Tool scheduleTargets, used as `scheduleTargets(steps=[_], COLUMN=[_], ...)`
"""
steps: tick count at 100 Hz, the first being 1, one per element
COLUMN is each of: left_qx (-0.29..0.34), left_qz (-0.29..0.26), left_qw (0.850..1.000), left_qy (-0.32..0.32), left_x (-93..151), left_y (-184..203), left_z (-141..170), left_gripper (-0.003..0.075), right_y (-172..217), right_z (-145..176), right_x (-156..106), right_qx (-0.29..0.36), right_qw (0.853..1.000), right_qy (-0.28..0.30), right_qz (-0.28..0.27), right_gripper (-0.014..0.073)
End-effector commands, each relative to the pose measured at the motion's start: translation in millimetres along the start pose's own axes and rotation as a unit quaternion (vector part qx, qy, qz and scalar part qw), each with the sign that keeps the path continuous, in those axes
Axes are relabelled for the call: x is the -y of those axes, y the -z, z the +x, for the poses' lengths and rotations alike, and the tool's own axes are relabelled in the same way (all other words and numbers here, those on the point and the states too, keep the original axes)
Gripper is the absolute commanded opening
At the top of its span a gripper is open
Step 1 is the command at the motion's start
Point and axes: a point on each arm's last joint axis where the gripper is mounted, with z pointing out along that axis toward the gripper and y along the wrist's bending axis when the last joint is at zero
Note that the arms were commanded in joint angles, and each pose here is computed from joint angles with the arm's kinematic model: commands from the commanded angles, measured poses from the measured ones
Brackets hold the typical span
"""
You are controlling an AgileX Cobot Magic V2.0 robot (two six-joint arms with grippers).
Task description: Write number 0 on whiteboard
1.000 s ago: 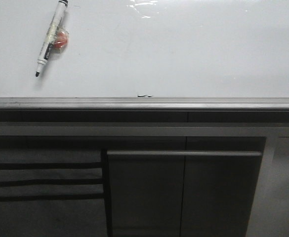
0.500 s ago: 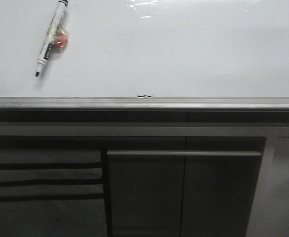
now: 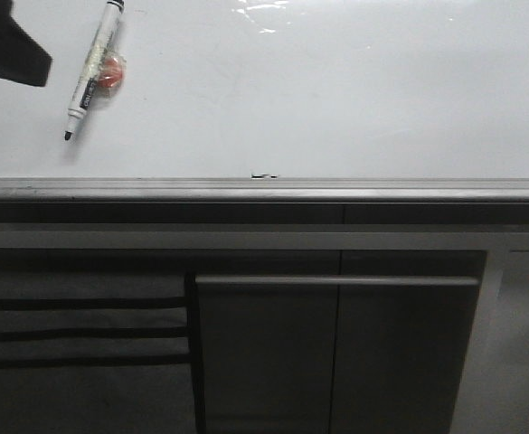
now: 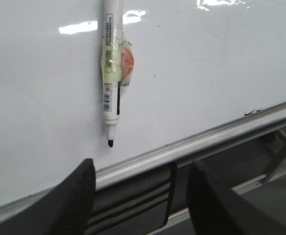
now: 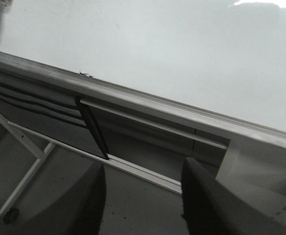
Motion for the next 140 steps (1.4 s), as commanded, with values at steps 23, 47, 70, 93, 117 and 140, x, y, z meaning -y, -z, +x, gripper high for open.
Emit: scheduleTargets(steps=[23,47,70,93,117,140], left_qx=[0.019,0.015,0.011,0.025,0.02,-0.03], left_qz=[-0.028,-0.027,-0.027,-0.025,-0.027,-0.028], left_qw=[0.999,1.0,0.999,0.999,0.999,0.997], left_qy=[-0.004,-0.007,-0.031,-0.035,-0.035,-0.064], left_x=[-21,-22,-22,-22,-22,-12], left_y=[-57,-82,-86,-86,-83,-52], left_z=[-35,-43,-42,-45,-45,-49], left_gripper=[0.0384,0.0384,0.0293,0.0125,0.0021,-0.002], right_y=[5,5,5,5,5,6], right_z=[-17,-17,-17,-17,-17,-17], right_x=[1,1,1,1,1,-1], right_qx=[0.051,0.051,0.051,0.051,0.051,0.033], right_qw=[0.999,0.999,0.999,0.999,0.999,0.999], right_qy=[0.002,0.002,0.003,0.003,0.005,0.006], right_qz=[0.009,0.009,0.009,0.009,0.011,0.002], right_gripper=[0.032,0.032,0.032,0.032,0.032,0.032])
